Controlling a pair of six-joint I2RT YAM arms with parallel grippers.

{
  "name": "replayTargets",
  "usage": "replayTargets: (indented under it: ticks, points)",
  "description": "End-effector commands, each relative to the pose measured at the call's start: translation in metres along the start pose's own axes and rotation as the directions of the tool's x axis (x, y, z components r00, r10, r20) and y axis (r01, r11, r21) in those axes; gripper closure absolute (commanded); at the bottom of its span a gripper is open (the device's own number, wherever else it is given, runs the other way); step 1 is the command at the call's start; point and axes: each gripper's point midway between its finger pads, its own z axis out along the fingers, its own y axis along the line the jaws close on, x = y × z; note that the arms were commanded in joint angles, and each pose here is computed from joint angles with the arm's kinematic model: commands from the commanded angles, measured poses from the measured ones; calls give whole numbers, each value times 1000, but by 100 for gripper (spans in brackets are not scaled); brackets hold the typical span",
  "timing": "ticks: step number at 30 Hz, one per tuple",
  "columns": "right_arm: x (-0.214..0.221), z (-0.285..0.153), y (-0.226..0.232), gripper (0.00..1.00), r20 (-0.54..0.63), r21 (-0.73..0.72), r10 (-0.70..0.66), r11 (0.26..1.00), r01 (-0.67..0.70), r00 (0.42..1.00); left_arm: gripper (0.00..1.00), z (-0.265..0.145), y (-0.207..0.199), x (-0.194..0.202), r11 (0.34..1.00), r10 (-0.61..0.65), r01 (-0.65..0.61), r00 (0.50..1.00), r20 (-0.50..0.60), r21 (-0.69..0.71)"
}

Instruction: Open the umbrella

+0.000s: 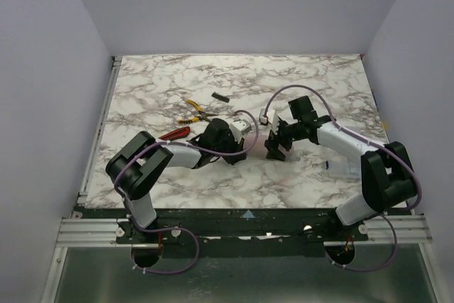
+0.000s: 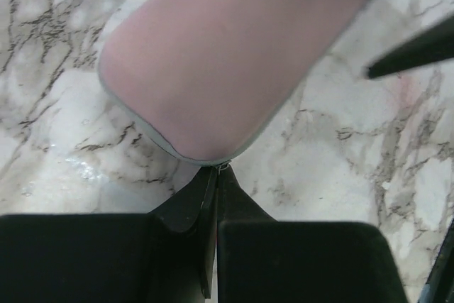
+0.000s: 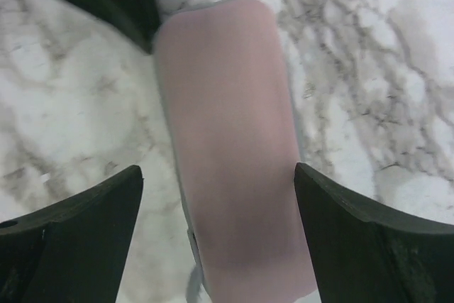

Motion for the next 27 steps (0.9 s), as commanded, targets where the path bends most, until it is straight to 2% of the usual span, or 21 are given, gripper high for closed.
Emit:
replayTargets:
  ticks: [1, 4, 9, 17, 21, 27]
  points:
    - [18, -30, 96, 9, -138, -346, 206, 906, -242, 969, 100, 4, 23, -19, 999, 26, -26, 1000, -3, -26]
    - [4, -44, 105, 7, -135, -413, 232, 870, -268, 963, 100, 7, 30, -25, 999, 45, -45, 999, -18, -17]
    - [-18, -39, 68, 8, -109, -369, 304, 872, -323, 946, 100, 13, 24, -26, 997, 72, -71, 997, -37, 33]
    - [-27, -2, 2, 13, -89, -159, 545, 819, -552, 834, 100, 12, 23, -26, 994, 107, -106, 994, -26, 35]
    - [-12, 10, 9, 14, -157, -159, 633, 741, -652, 758, 100, 12, 24, -26, 994, 105, -104, 994, -19, 32]
    - [-17, 17, 35, 27, -186, -290, 723, 607, -740, 666, 100, 12, 23, -26, 994, 107, -107, 994, -9, 25]
